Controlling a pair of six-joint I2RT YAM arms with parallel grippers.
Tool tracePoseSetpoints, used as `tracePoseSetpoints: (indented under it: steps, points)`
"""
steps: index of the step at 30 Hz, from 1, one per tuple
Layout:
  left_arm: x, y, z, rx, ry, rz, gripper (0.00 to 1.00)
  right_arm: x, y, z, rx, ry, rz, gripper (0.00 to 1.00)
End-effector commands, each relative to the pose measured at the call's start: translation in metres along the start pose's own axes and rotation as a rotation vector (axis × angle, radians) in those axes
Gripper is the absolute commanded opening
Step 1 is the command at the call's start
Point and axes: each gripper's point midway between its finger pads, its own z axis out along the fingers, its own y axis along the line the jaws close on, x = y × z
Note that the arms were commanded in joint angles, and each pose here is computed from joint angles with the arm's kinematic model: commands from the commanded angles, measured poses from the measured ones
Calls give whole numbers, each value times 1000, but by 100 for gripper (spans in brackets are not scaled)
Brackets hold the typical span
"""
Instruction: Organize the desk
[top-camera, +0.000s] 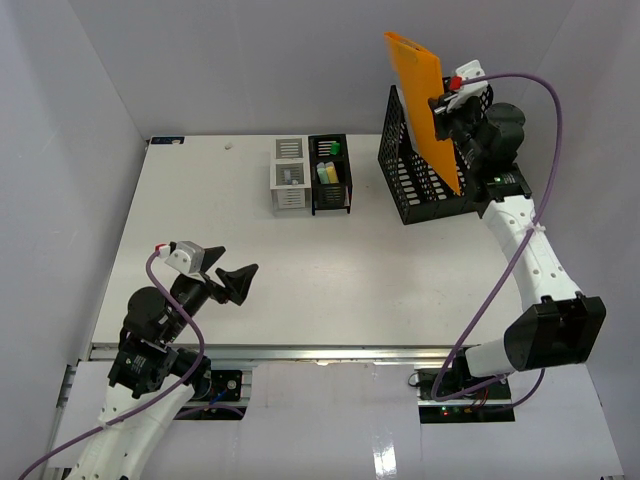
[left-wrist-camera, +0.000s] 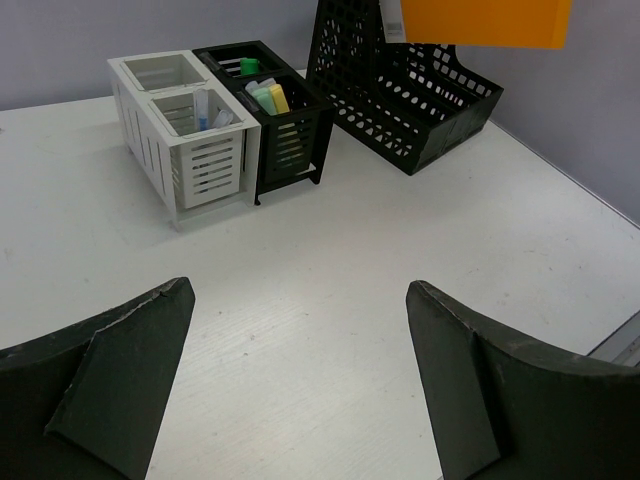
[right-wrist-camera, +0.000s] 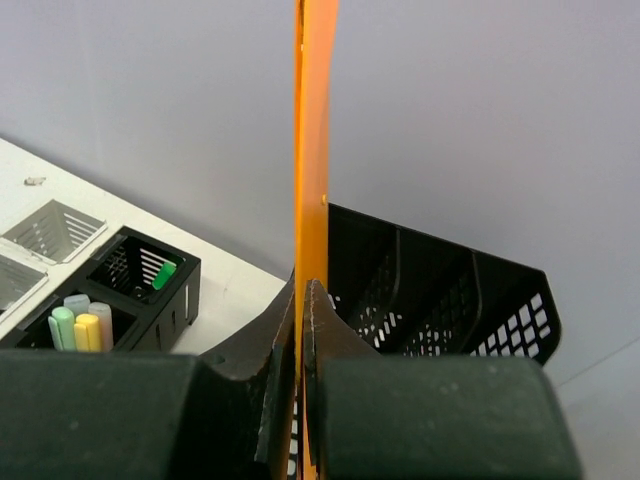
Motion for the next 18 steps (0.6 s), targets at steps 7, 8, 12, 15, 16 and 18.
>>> tracePoseSetpoints:
  steps: [7,8,12,15,16,18]
  points:
    - [2,1,3,-1,18,4,98,-12,-16,22,87,-138,-77,8]
    - [2,1,3,-1,19,4,98,-6,-12,23,78,-137,-69,8]
    - [4,1,4,1,23,5,98,10,-3,21,63,-174,-46,8]
    - [4,1,4,1,26,3,98,32,0,15,82,-189,-40,8]
    - [5,1,4,2,28,3,98,33,-1,13,93,-214,-44,8]
    - [5,0,4,7,30,5,98,47,-1,7,104,-236,-40,8]
